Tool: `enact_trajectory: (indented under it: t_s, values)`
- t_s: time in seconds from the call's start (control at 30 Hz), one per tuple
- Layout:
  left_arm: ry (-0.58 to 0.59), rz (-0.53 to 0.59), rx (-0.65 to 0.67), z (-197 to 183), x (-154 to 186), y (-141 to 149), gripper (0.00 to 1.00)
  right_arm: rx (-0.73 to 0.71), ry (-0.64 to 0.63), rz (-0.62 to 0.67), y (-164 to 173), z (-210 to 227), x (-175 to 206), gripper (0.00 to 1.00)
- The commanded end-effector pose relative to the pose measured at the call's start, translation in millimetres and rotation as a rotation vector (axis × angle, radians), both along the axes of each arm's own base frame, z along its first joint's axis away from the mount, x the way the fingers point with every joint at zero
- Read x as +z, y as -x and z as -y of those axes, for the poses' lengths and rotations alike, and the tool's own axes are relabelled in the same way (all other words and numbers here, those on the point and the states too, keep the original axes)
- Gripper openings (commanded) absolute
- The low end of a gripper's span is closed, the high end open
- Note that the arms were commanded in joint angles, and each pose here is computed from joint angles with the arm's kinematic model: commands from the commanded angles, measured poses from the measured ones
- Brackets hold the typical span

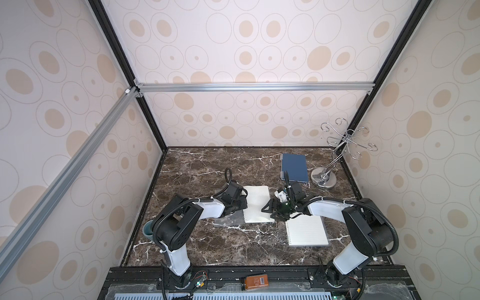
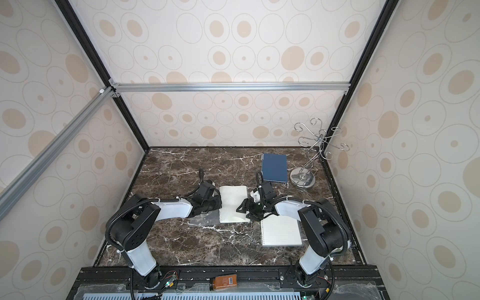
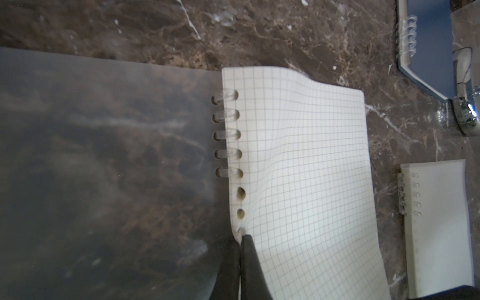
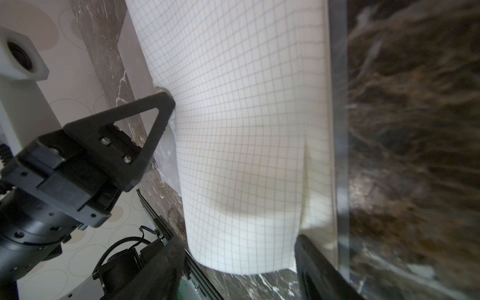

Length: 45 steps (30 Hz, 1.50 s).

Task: Tear off pages from different notebooks
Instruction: Tear off the paper from the notebook.

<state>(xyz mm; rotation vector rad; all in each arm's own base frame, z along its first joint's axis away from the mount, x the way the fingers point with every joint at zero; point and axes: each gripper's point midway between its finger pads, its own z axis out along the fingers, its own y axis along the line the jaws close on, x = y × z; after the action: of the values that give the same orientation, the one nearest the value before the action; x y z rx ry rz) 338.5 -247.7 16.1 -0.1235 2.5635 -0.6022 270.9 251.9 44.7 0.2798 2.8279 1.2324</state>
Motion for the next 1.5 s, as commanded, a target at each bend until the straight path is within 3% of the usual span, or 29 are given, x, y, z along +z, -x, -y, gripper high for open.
enact_trajectory:
  t_s: [0.0, 0.67, 1.1, 1.3, 1.47]
  values:
    - [-0.166, -0.248, -0.038, -34, -57, 62, 0.00, -0.038, -0.019, -0.009, -5, 0, -4, 0.70]
    - [-0.166, -0.236, -0.097, -26, -56, 59, 0.00, -0.023, -0.021, 0.019, -55, 1, -25, 0.69]
    - [-0.165, -0.212, -0.140, -23, -53, 58, 0.00, 0.022, 0.075, 0.013, -102, 5, -40, 0.67]
    - [-0.159, -0.196, -0.138, -23, -49, 56, 0.00, 0.067, 0.118, 0.051, -115, 6, -33, 0.60]
    - [-0.151, -0.176, -0.133, -21, -42, 51, 0.00, 0.097, 0.129, 0.070, -122, 5, -30, 0.49]
